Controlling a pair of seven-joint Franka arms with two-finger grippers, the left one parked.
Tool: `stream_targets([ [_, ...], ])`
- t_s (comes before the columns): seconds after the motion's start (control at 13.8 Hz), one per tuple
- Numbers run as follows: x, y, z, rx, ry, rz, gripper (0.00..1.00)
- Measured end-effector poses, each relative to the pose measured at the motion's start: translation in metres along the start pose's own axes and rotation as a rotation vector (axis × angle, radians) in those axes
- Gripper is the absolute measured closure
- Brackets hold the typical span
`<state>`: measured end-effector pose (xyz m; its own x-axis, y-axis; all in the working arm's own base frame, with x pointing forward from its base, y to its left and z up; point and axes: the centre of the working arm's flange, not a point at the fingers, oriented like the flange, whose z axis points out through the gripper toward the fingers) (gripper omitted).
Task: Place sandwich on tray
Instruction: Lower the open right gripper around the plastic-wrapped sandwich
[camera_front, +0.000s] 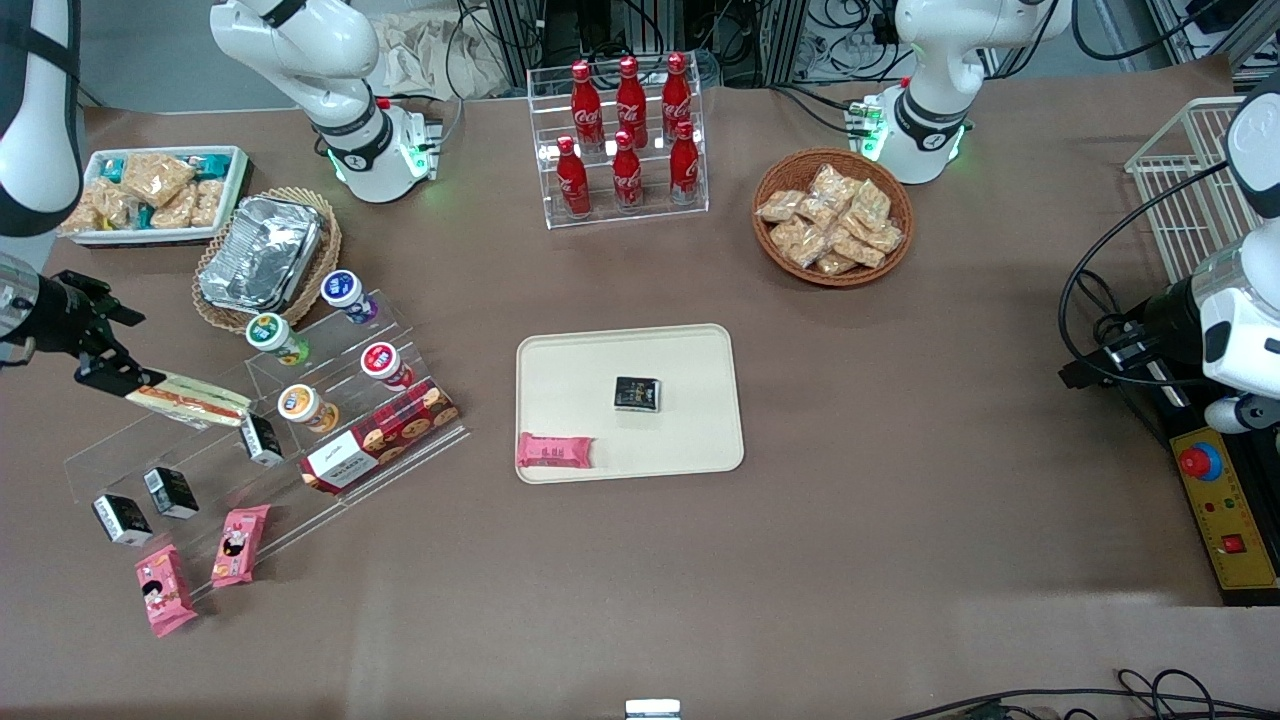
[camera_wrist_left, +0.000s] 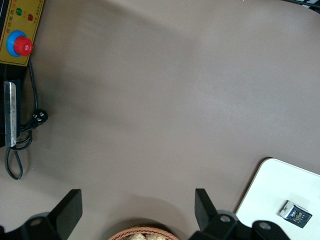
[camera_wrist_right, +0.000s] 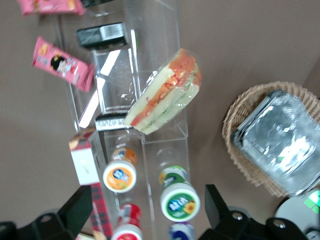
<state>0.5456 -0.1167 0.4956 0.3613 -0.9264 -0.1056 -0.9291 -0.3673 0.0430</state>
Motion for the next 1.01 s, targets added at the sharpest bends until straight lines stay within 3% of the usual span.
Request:
stream_targets([
  [0.22, 0.028, 0.005, 0.021, 0.005, -0.036, 0.114, 0.00],
  [0.51, 0.047, 0.005, 0.052, -0.027, -0.063, 0.143, 0.00],
  [0.8, 0.062, 0.004, 0.069, -0.028, -0.067, 0.168, 0.02],
  [1.01, 0.073, 0.009, 0.075, -0.042, -0.041, 0.239, 0.02],
])
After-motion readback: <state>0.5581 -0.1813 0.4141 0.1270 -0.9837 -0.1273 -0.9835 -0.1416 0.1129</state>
